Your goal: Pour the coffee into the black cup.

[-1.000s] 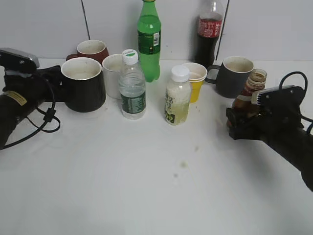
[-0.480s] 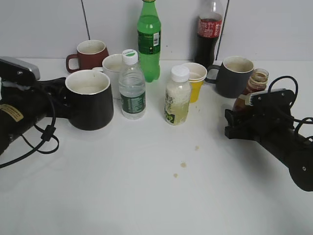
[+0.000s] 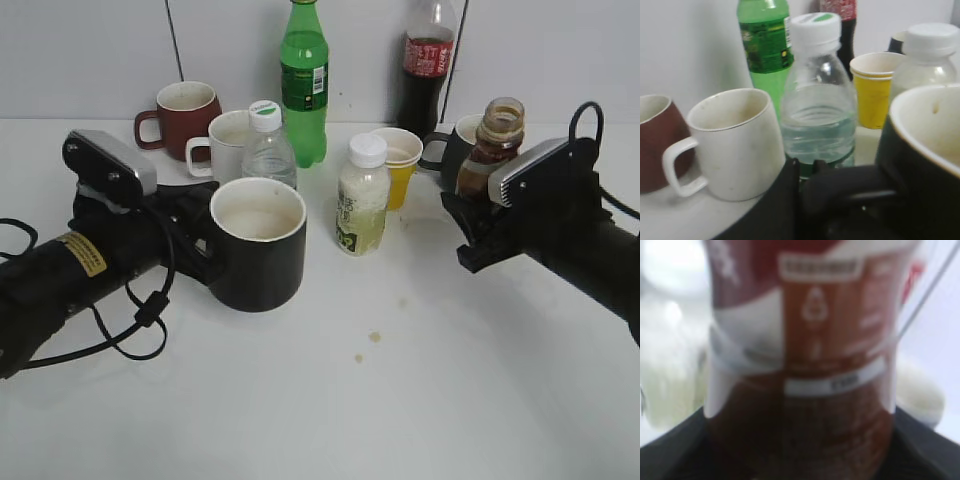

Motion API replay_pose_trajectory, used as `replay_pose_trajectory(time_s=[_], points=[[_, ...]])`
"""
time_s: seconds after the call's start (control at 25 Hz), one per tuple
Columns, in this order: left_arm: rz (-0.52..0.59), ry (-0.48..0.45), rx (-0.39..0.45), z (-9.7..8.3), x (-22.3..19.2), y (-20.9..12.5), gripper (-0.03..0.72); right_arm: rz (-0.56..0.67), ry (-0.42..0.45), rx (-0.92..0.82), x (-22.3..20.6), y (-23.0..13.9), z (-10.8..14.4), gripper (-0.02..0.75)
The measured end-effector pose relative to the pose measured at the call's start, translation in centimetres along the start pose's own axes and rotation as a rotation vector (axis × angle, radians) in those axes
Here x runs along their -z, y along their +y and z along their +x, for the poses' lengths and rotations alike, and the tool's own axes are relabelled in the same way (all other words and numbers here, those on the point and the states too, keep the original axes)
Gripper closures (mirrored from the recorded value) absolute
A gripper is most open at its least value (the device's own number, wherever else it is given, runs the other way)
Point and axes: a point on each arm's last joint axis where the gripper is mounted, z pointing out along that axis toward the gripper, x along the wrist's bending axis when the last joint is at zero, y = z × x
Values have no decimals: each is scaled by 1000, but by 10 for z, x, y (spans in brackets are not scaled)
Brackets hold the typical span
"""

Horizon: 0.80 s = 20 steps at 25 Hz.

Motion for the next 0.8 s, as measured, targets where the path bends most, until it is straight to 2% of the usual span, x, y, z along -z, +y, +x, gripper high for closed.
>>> replay_pose_trajectory(time_s=[0.24, 0.32, 0.48, 0.64, 0.8], points=[[-54, -116, -44, -22, -13, 12, 642, -214, 43, 184, 1, 56, -8, 234], [-75, -150, -34, -29, -19, 15, 643, -269, 65, 235, -4, 70, -10, 234], [-70, -178, -3, -35, -25, 13, 643, -330, 141, 361, -16, 86, -9, 234], [-72, -182, 1, -35, -26, 14, 643, -376, 171, 479, -24, 99, -10, 234], [-98, -248, -26, -40, -30, 20, 643, -381, 198, 587, -29, 103, -10, 234]])
